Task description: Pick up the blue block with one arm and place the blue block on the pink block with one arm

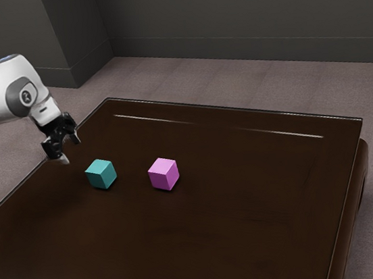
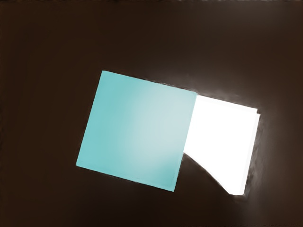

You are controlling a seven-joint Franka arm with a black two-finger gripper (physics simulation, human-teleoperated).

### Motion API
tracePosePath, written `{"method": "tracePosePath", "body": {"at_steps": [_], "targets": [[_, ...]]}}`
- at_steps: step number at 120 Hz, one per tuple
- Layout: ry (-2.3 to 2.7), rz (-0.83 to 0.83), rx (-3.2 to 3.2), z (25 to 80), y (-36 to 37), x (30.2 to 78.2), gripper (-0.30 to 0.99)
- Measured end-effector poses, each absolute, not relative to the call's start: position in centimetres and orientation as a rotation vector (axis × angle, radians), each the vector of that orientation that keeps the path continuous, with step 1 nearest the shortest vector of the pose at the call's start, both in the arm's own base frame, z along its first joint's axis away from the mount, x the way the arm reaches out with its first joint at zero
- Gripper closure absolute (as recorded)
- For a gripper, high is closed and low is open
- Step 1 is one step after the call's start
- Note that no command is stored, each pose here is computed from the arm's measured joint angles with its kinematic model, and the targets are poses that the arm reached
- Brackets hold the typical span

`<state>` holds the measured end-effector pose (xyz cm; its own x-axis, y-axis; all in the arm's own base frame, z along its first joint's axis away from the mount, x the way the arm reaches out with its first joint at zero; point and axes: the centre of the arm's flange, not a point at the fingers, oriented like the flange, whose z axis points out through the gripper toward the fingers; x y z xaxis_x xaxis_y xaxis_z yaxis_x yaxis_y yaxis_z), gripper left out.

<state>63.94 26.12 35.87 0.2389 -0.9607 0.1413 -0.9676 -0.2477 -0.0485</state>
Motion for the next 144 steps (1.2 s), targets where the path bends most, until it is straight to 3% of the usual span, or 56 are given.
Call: {"method": "tracePosePath", "body": {"at_steps": [37,95,115,125,144], "targets": [[-2.139,0.153,2.256,31.0,23.2,67.7,0.00],[-2.116,0.101,2.175,26.8,21.0,66.8,0.00],[-2.112,0.102,2.175,26.7,20.8,66.8,0.24],[-2.113,0.104,2.182,27.0,20.9,66.9,0.31],[-2.153,0.103,2.230,34.7,19.3,65.3,0.35]]}}
